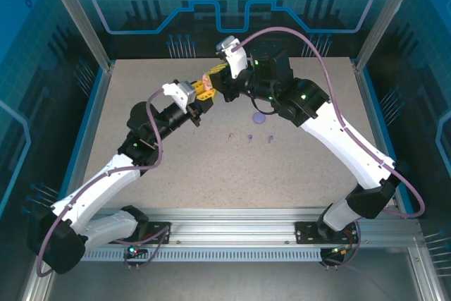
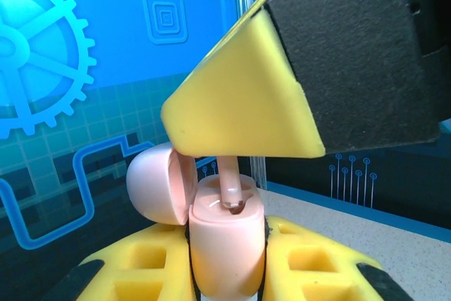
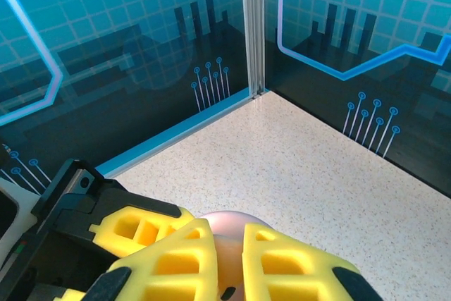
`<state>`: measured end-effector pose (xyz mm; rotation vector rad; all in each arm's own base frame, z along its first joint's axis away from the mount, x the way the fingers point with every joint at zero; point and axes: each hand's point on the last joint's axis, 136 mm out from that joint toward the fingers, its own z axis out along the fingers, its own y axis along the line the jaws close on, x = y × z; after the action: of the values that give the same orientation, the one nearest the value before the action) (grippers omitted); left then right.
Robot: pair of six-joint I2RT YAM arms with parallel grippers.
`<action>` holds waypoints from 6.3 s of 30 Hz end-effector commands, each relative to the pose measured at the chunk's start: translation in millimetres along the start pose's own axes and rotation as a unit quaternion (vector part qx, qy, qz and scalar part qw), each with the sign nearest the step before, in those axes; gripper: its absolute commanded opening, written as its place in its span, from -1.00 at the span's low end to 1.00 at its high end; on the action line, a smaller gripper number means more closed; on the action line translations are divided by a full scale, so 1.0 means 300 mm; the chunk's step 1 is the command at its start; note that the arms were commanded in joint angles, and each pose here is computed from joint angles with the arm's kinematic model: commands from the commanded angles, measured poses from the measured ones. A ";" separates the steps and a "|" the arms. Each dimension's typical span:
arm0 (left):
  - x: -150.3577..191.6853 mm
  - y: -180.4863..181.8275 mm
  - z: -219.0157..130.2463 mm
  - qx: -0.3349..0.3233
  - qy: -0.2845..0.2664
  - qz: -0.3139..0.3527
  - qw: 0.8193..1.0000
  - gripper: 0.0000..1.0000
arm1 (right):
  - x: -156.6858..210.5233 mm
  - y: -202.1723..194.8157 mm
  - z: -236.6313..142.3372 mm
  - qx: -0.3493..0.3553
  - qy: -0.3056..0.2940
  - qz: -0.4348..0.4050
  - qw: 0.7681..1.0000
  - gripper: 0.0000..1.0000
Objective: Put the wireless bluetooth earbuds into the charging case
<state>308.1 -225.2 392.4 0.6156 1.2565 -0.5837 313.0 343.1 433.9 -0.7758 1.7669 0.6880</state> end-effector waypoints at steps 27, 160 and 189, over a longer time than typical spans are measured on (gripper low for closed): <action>-0.077 -0.015 0.002 0.008 -0.025 0.021 0.999 -1.00 | 0.039 0.065 -0.019 -0.055 0.027 -0.048 0.997 -0.79; -0.142 0.028 -0.071 -0.049 -0.066 0.043 0.996 -1.00 | 1.238 -0.369 0.401 0.348 0.442 0.425 0.709 0.00; -0.127 0.030 -0.072 -0.051 -0.063 0.044 0.996 -1.00 | 1.330 -0.364 0.401 0.352 0.463 0.423 0.695 -0.35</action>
<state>297.7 -205.7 413.7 0.5463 1.1852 -0.5006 376.8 296.7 21.1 0.4175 3.0600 0.0806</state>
